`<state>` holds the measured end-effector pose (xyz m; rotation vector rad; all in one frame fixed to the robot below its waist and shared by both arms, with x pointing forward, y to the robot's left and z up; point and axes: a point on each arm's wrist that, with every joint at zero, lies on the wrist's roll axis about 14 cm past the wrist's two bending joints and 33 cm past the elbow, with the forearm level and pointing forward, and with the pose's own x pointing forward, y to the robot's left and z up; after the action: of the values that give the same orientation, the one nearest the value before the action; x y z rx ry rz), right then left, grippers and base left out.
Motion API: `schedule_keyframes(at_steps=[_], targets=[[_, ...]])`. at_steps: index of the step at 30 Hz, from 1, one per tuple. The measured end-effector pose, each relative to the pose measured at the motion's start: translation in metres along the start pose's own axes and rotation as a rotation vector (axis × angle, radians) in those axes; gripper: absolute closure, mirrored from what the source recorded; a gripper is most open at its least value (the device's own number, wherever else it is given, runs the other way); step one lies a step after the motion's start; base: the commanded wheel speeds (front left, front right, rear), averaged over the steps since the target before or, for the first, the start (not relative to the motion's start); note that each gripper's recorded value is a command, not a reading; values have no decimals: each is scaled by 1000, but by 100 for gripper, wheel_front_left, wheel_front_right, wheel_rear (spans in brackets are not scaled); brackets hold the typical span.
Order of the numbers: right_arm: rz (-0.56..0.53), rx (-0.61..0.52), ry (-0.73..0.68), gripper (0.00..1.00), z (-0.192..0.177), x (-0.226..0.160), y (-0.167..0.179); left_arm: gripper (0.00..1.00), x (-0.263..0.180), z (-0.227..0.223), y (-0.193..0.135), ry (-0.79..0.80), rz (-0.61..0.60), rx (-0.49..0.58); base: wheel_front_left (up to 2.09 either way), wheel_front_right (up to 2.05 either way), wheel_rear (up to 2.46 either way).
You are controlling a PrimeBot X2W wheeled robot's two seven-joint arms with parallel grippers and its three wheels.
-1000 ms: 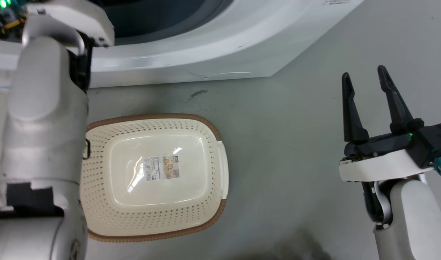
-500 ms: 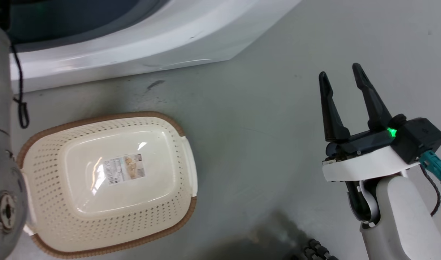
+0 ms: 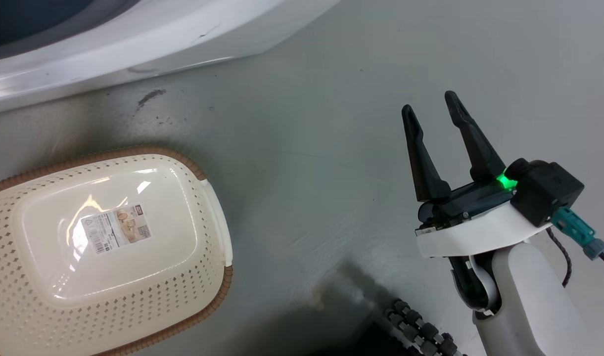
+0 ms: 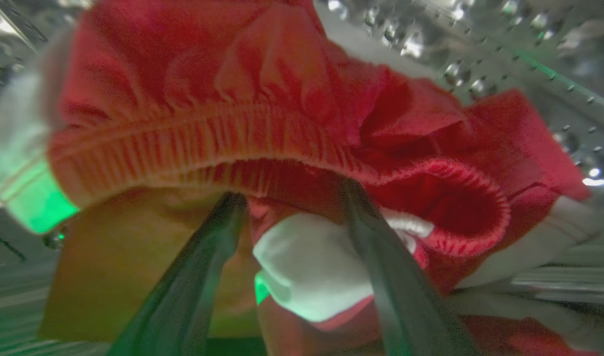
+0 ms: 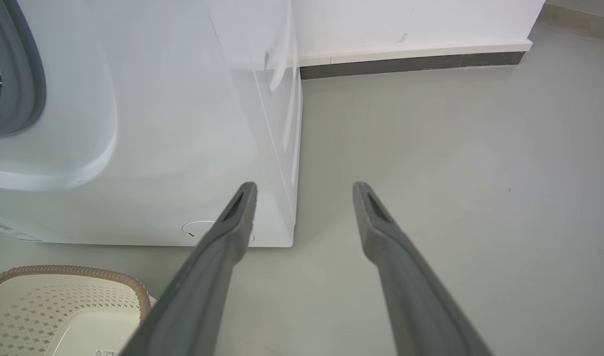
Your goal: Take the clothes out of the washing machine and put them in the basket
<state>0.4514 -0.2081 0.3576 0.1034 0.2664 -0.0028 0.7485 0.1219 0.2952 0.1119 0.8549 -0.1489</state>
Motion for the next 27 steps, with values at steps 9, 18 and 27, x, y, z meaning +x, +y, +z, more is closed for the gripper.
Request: schedule_keyframes(at_steps=[9, 18, 27], targets=[[1, 13, 12, 0, -3, -2, 1, 100, 4, -1, 0, 35, 24, -19, 0, 0, 0], [1, 23, -20, 0, 9, -3, 2, 100, -23, 46, 5, -255, 58, -13, 0, 0, 0], [11, 6, -104, 0, 42, -9, 5, 100, -78, 64, 6, -546, 84, -13, 0, 0, 0]])
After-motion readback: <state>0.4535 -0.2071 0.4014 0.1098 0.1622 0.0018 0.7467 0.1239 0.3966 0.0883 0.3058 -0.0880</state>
